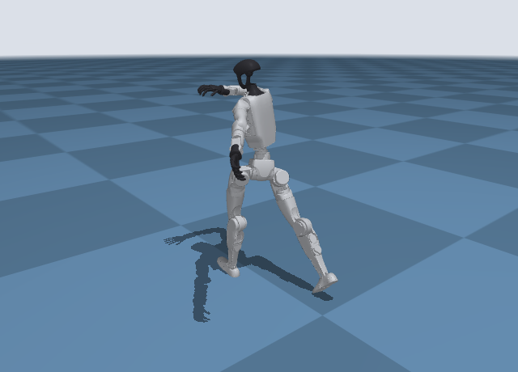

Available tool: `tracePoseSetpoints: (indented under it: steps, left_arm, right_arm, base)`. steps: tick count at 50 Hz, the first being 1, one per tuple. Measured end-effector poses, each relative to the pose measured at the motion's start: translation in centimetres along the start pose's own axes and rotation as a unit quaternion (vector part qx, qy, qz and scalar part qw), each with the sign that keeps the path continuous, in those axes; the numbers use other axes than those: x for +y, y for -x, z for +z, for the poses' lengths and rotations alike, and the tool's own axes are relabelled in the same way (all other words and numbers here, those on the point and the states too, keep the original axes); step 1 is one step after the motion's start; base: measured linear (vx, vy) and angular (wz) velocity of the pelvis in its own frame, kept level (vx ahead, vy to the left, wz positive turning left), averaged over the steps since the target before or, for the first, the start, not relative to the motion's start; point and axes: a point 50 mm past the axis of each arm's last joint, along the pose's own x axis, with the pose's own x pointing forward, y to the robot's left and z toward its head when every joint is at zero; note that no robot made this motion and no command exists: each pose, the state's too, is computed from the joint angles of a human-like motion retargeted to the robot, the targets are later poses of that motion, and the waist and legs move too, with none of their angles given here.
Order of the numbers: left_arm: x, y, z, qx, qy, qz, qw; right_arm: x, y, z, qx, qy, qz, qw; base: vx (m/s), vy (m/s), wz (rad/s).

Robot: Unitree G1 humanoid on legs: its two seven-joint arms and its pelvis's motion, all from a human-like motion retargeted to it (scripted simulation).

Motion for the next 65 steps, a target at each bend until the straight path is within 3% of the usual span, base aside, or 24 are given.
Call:
tracePoseSetpoints:
  steps: [5, 8, 11, 13, 15, 19, 23, 25, 28, 31, 33, 35, 37, 40, 44, 48, 51, 55, 60, 62, 65]
  left_arm:
    - [-2.0, 0.1, -0.5, 0.042, -0.052, -0.073, 0.995]
    - [-1.2, -0.1, 5.4, -0.005, -0.045, -0.082, 0.996]
    - [3.7, 0.8, 12.2, -0.066, -0.116, 0.026, 0.991]
    - [8.4, 2.6, 16.7, -0.093, -0.182, 0.146, 0.968]
    - [13.5, 5.9, 21.1, -0.115, -0.231, 0.271, 0.927]
    - [25.6, 17.9, 27.1, -0.128, -0.259, 0.512, 0.809]
    - [35.2, 36.4, 26.6, -0.037, -0.269, 0.743, 0.612]
    - [37.2, 46.2, 23.1, 0.028, -0.222, 0.832, 0.508]
    - [37.5, 56.0, 14.7, 0.093, -0.073, 0.911, 0.396]
    - [37.0, 58.2, 7.0, 0.139, 0.079, 0.921, 0.354]
    - [36.9, 56.6, 3.9, 0.155, 0.169, 0.901, 0.367]
    - [37.5, 53.2, 4.5, 0.146, 0.192, 0.881, 0.408]
    - [38.1, 48.6, 8.3, 0.121, 0.141, 0.865, 0.465]
    - [37.5, 39.5, 16.2, 0.065, -0.034, 0.820, 0.567]
    - [31.0, 23.7, 23.7, -0.016, -0.287, 0.644, 0.709]
    - [19.0, 9.1, 22.1, -0.064, -0.384, 0.364, 0.846]
    - [8.7, 2.7, 16.8, -0.087, -0.289, 0.145, 0.942]
    - [-0.5, 0.1, 8.4, -0.068, -0.124, -0.029, 0.990]
    - [-4.7, 0.3, 2.9, -0.012, -0.114, -0.163, 0.980]
    - [-4.0, 0.3, 3.9, -0.001, -0.142, -0.187, 0.972]
    - [-1.9, 0.3, 7.7, -0.032, -0.172, -0.144, 0.974]
  right_arm:
    - [0.8, 3.5, 3.8, -0.020, -0.131, 0.004, 0.991]
    - [6.9, 8.1, 3.9, 0.095, -0.226, 0.058, 0.968]
    - [16.5, 17.6, 6.5, 0.314, -0.341, 0.134, 0.876]
    - [21.4, 25.9, 11.8, 0.485, -0.404, 0.188, 0.752]
    - [23.1, 33.7, 19.3, 0.629, -0.438, 0.249, 0.592]
    - [19.3, 44.9, 34.1, 0.773, -0.444, 0.390, 0.232]
    - [10.8, 48.8, 45.3, 0.778, -0.415, 0.459, -0.107]
    - [6.6, 49.4, 47.8, 0.774, -0.370, 0.463, -0.222]
    - [2.9, 51.0, 47.4, 0.790, -0.283, 0.466, -0.279]
    - [4.1, 52.7, 44.2, 0.844, -0.221, 0.422, -0.248]
    - [8.0, 53.2, 40.6, 0.895, -0.195, 0.343, -0.206]
    - [13.0, 52.5, 36.5, 0.929, -0.200, 0.275, -0.147]
    - [18.7, 50.3, 31.8, 0.939, -0.236, 0.244, -0.058]
    - [26.9, 43.5, 23.0, 0.904, -0.317, 0.244, 0.149]
    - [31.7, 29.3, 10.0, 0.749, -0.366, 0.258, 0.488]
    - [26.7, 14.5, -0.8, 0.550, -0.292, 0.186, 0.760]
    - [18.8, 5.1, -4.1, 0.363, -0.200, 0.107, 0.904]
    - [7.6, -3.7, -0.3, 0.079, -0.090, 0.011, 0.993]
    - [-1.3, -8.0, 9.4, -0.184, -0.012, -0.064, 0.981]
    - [-3.3, -8.2, 12.2, -0.235, -0.010, -0.079, 0.969]
    - [-4.4, -7.3, 14.8, -0.287, -0.093, -0.104, 0.948]
  base:
    - [1.03, 0.55, 0.72]
    - [0.96, 0.36, 1.02]
    - [0.97, 0.22, 1.31]
    - [1.01, 0.13, 2.07]
    - [1.06, 0.02, 2.77]
    - [1.12, -0.19, 3.10]
    - [1.02, -0.37, 1.39]
    - [0.93, -0.42, 0.32]
    - [0.91, -0.44, -0.47]
    - [0.94, -0.43, -1.27]
    - [0.91, -0.37, -1.23]
    - [0.89, -0.28, -1.18]
    - [0.93, -0.21, -1.32]
    - [0.97, -0.15, -1.60]
    - [0.96, 0.00, -2.02]
    - [1.01, 0.21, -1.78]
    - [1.06, 0.34, -1.05]
    - [1.08, 0.34, -0.34]
    - [1.02, 0.29, 1.12]
    - [0.80, 0.27, 1.63]
    - [0.71, 0.69, 1.86]
